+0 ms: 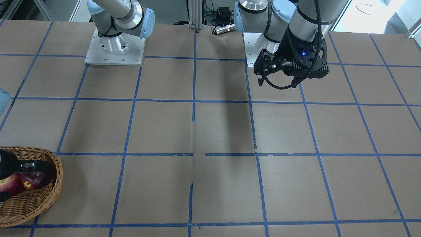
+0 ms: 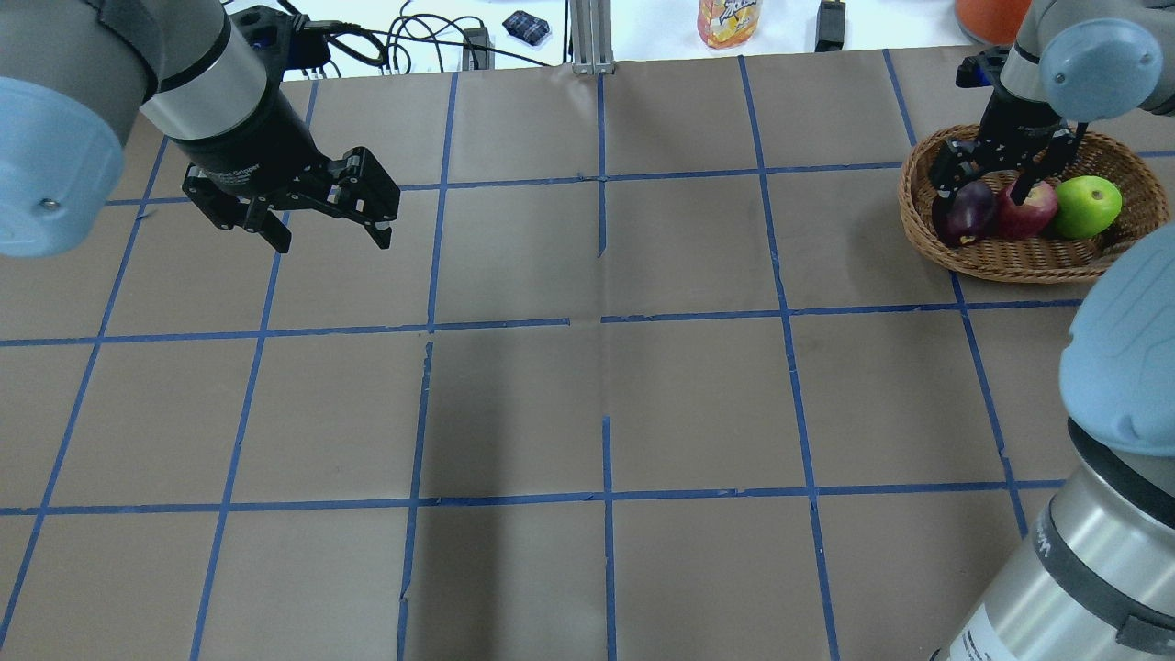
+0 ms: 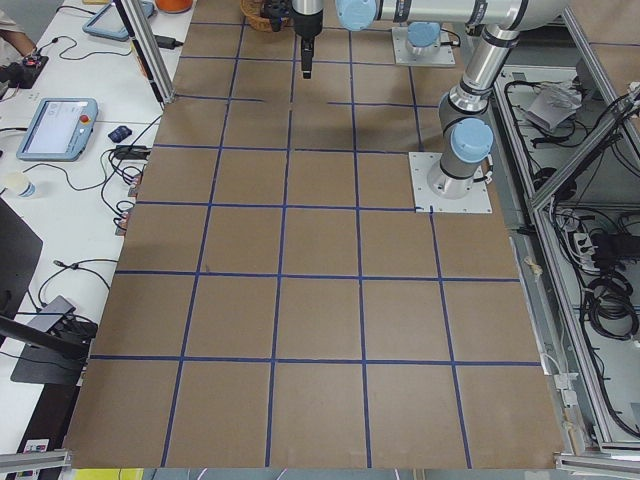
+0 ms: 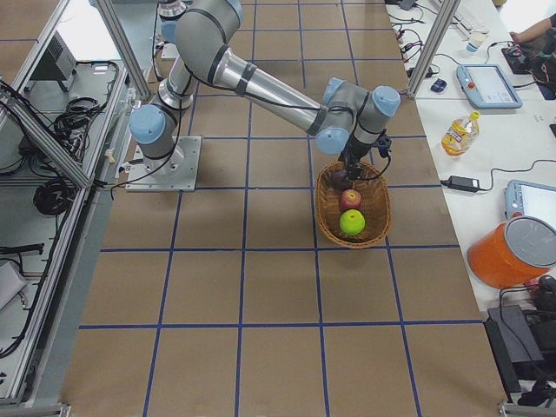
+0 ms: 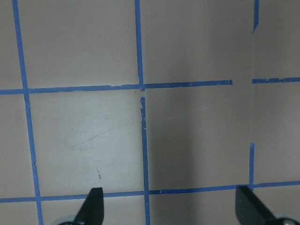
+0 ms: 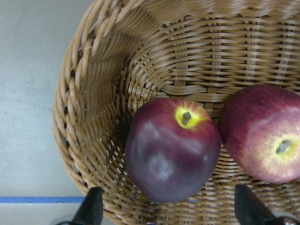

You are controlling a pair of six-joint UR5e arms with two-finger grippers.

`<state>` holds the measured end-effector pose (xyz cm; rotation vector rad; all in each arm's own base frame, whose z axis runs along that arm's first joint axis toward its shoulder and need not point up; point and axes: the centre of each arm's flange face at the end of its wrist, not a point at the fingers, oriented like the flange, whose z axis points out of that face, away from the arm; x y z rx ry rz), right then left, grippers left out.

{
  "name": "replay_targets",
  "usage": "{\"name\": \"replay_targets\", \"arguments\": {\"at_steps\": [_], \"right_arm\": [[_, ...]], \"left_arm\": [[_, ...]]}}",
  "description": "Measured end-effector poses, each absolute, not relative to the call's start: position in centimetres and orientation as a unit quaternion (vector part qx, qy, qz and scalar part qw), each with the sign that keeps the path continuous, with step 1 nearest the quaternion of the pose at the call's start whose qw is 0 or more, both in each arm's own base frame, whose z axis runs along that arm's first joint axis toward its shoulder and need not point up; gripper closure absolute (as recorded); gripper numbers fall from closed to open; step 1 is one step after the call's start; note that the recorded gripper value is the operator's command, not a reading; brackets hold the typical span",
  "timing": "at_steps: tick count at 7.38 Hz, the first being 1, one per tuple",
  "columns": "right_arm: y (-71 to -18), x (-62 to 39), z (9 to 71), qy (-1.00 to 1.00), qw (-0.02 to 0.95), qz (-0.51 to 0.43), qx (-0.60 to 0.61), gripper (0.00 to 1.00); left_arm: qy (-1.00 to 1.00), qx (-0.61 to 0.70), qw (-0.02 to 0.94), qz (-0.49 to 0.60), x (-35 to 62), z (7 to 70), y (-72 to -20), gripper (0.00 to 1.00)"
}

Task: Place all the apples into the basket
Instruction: 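Open the right gripper and withdraw it from the basket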

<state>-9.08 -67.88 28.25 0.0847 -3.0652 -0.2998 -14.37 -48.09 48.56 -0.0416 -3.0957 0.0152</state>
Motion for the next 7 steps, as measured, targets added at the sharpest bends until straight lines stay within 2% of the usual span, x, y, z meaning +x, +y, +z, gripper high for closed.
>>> {"name": "replay_targets", "arguments": {"at_steps": [4,7], "right_arm": [[-64.1,0.9,37.5,-0.998,0.008,-0.065,0.013,0.00],[-57.9,10.5,43.2,-0.999,0.017,-0.037,-0.020,0.00]], "left_arm": [[-1.000,-0.013,0.023,0.005,-14.4,48.6,-48.1,0.00],[-1.000,-0.013,0.023,0.005,-14.4,48.6,-48.1,0.00]]}}
